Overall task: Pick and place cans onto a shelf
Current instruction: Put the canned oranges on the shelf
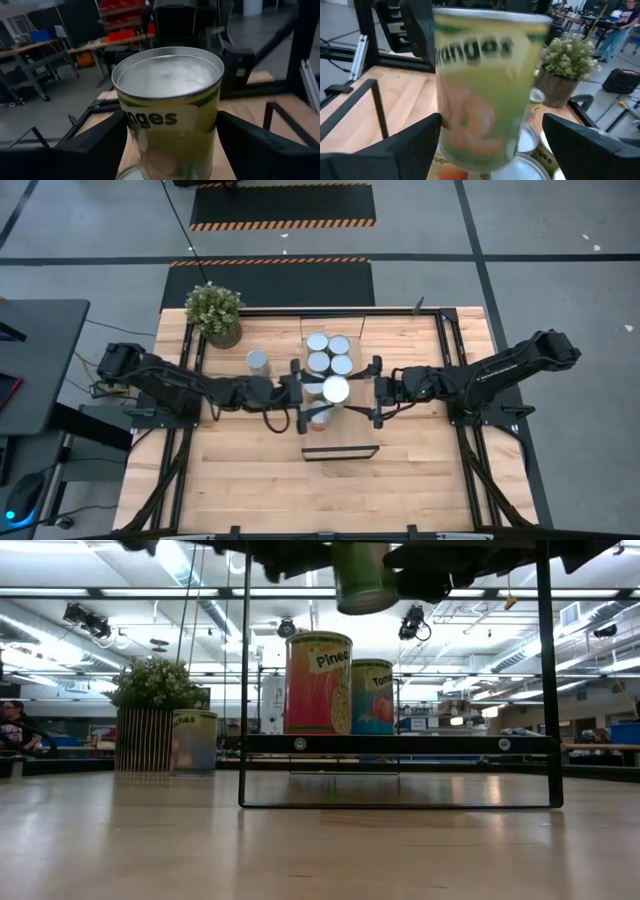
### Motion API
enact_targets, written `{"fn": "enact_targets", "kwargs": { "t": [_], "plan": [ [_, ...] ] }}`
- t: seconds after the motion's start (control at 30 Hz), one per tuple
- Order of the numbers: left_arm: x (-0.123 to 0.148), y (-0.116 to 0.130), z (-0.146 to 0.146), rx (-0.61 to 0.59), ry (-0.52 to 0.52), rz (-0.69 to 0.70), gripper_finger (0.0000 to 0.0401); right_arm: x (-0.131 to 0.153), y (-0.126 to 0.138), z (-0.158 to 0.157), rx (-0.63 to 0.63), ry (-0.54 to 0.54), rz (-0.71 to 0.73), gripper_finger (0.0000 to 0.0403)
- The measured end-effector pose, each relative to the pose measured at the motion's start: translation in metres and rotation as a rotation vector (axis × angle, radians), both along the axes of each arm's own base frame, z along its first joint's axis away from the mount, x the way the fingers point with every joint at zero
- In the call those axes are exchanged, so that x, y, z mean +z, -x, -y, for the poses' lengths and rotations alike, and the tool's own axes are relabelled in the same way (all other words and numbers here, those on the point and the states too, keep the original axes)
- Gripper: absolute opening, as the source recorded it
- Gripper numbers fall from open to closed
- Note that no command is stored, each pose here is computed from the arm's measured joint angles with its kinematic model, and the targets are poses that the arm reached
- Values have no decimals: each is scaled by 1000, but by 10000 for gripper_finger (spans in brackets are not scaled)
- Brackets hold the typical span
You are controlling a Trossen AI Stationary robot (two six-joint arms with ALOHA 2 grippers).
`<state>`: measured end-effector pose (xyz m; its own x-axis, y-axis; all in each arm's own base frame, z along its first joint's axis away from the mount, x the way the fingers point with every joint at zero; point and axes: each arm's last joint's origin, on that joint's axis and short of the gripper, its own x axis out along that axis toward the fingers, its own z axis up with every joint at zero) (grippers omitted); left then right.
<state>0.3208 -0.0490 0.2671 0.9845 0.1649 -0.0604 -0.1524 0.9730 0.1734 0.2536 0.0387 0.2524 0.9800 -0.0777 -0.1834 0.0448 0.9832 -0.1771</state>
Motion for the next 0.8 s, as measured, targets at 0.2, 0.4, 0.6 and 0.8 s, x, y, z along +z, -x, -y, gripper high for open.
{"fn": "enact_targets", "kwargs": {
  "t": [0.2,0.4,0.6,0.8],
  "plan": [
    [7,-22,4,-13,-34,-60,297,0,0,0,3,0,-2,369],
    [5,-27,5,-16,-55,-79,297,-1,0,-1,20,4,-14,350],
    [6,-27,5,-14,-53,-78,297,-1,0,-1,22,23,-13,318],
    [6,-26,6,-10,-63,-81,306,0,5,1,16,35,-40,319]
  ]
}}
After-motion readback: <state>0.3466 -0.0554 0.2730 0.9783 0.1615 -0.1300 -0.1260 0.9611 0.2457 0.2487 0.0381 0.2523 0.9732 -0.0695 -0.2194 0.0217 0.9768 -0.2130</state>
